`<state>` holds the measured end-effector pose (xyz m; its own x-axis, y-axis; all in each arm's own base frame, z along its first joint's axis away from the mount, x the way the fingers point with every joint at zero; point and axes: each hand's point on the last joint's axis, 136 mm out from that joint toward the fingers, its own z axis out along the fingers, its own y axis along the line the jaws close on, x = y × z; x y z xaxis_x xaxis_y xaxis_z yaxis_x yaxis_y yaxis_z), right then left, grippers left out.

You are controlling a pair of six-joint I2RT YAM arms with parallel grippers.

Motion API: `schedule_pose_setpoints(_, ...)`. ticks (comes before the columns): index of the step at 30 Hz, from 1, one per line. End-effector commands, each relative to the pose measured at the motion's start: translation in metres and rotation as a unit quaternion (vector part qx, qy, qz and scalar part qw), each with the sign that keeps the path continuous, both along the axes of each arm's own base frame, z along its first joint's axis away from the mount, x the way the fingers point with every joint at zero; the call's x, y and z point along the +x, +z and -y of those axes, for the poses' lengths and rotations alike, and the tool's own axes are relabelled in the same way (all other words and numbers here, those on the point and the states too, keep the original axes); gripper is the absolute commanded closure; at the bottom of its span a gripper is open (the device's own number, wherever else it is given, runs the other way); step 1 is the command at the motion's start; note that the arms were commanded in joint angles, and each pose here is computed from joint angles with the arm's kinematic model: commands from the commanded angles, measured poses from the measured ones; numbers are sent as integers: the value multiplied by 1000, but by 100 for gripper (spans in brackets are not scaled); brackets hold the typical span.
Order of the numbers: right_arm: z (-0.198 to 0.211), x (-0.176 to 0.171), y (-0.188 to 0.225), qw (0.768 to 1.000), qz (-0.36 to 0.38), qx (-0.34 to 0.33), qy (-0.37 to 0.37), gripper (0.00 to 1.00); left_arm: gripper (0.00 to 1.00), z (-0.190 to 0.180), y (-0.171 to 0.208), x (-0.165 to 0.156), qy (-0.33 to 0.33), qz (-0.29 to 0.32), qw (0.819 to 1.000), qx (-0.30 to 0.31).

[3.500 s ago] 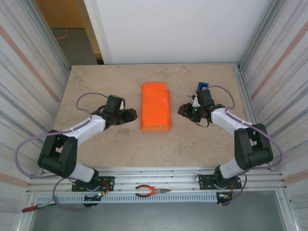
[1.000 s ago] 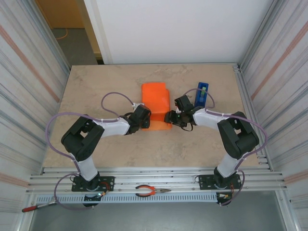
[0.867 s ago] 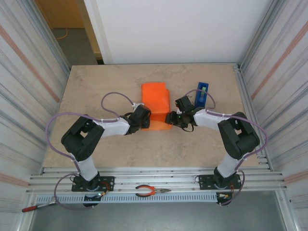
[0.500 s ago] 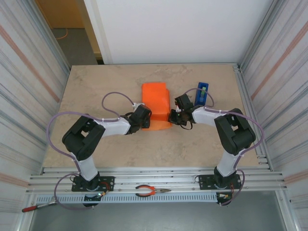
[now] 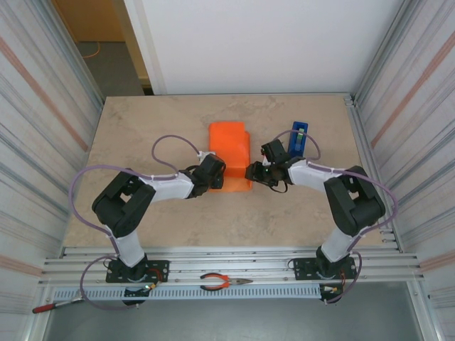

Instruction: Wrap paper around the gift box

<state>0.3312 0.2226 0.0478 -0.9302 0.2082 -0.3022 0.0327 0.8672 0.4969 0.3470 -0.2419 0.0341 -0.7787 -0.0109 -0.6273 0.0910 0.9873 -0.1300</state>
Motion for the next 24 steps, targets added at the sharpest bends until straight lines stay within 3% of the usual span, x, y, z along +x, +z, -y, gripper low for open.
schedule_pose_setpoints(1, 9, -6, 13, 1000, 12, -2, -12, 50, 51, 3, 8, 2, 8, 5, 1000, -1)
schedule_pose_setpoints(6, -2, 0, 25, 1000, 22, 10, -2, 34, 52, 2, 5, 1, 8, 3, 1000, 4)
schedule_pose_setpoints(9, -9, 8, 18, 1000, 17, 8, 1, 31, 52, 2, 4, 1, 8, 2, 1000, 4)
schedule_pose_setpoints(18, -13, 32, -12, 1000, 3, -18, -8, 43, 47, 8, 30, -3, -21, 6, 999, -43)
schedule_pose_setpoints(24, -5, 34, -16, 1000, 0, -21, -9, 47, 45, -6, 44, -5, -16, 10, 997, -76)
